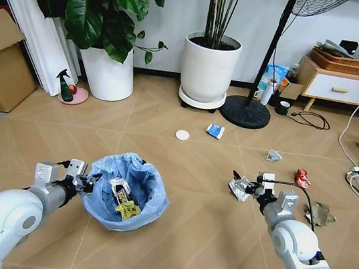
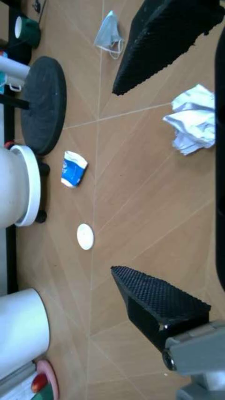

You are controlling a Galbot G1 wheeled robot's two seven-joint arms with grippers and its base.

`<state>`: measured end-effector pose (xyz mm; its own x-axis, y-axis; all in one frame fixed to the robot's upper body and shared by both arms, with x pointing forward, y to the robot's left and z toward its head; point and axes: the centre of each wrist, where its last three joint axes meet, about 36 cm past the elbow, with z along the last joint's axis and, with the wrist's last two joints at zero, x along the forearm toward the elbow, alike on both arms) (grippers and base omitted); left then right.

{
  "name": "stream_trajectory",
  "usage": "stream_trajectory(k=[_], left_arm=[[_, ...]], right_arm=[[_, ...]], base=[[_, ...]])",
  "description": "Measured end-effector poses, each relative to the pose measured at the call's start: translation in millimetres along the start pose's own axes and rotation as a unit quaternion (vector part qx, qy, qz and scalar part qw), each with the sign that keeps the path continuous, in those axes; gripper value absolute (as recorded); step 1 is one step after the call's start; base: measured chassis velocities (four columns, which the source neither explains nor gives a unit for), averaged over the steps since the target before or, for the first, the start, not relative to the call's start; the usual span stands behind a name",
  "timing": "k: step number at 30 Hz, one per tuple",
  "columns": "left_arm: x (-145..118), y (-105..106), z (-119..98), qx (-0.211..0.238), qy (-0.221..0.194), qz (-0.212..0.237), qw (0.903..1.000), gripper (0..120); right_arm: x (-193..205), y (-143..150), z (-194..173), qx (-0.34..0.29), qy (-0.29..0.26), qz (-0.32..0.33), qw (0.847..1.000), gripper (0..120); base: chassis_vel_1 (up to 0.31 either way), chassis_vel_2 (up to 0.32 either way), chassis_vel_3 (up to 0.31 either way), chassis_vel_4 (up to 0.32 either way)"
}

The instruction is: Pick up the trash bin and place the garbage on the floor into it.

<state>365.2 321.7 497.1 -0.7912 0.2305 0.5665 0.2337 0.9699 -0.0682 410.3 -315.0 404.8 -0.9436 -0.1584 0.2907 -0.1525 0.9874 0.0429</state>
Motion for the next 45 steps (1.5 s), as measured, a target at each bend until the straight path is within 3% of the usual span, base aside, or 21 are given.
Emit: stream_trajectory(k=[45], left_arm=[[4.5,-3.9,-2.1,-0.005,-0.004,0.005,1.0000,0]], right_arm=[[8.8,2.8,8.8,0.006,0.007,-0.007,1.000,100]], base=[[-0.122,0.124,0.123,-0.125]])
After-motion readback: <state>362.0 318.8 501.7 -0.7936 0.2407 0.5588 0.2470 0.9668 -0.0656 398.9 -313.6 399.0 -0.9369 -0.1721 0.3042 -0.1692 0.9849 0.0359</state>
